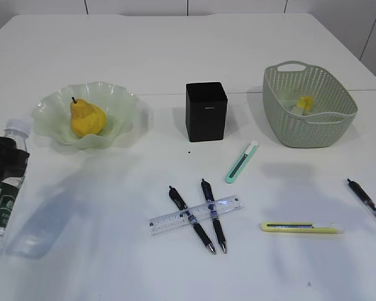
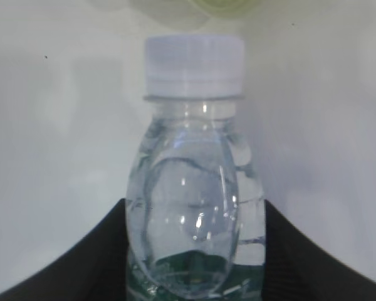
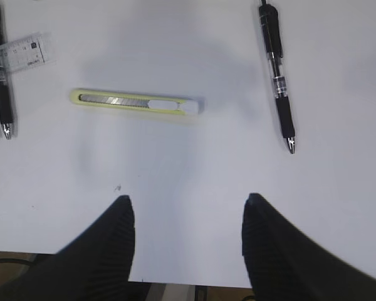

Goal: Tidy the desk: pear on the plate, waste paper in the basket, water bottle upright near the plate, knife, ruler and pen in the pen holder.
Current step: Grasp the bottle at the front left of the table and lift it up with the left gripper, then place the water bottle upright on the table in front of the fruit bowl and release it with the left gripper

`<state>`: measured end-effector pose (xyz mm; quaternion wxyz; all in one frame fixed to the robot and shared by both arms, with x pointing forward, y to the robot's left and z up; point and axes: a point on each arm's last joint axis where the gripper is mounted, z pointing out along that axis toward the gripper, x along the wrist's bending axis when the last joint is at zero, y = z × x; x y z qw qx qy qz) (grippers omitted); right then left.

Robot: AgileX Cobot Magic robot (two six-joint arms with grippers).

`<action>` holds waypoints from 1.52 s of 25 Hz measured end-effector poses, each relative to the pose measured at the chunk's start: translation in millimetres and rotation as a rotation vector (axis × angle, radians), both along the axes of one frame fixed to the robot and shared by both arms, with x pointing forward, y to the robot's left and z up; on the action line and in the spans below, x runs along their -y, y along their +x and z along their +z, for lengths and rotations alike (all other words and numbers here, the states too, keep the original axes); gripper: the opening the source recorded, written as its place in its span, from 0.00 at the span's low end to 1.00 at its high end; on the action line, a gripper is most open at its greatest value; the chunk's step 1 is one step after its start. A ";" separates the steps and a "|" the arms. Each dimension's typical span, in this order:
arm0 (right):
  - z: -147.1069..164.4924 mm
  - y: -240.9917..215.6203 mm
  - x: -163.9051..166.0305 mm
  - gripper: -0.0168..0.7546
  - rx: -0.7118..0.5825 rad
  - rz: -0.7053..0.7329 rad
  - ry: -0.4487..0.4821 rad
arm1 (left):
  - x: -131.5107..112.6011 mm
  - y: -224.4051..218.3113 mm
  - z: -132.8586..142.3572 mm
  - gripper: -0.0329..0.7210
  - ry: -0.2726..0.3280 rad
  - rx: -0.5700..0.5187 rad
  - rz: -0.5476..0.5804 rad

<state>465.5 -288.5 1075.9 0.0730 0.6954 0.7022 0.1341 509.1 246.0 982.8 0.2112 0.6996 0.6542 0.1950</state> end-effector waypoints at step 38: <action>-0.2 -1.4 -2.0 0.55 -0.016 -0.002 0.023 | 22.7 -42.5 7.7 0.54 -0.451 0.956 -0.303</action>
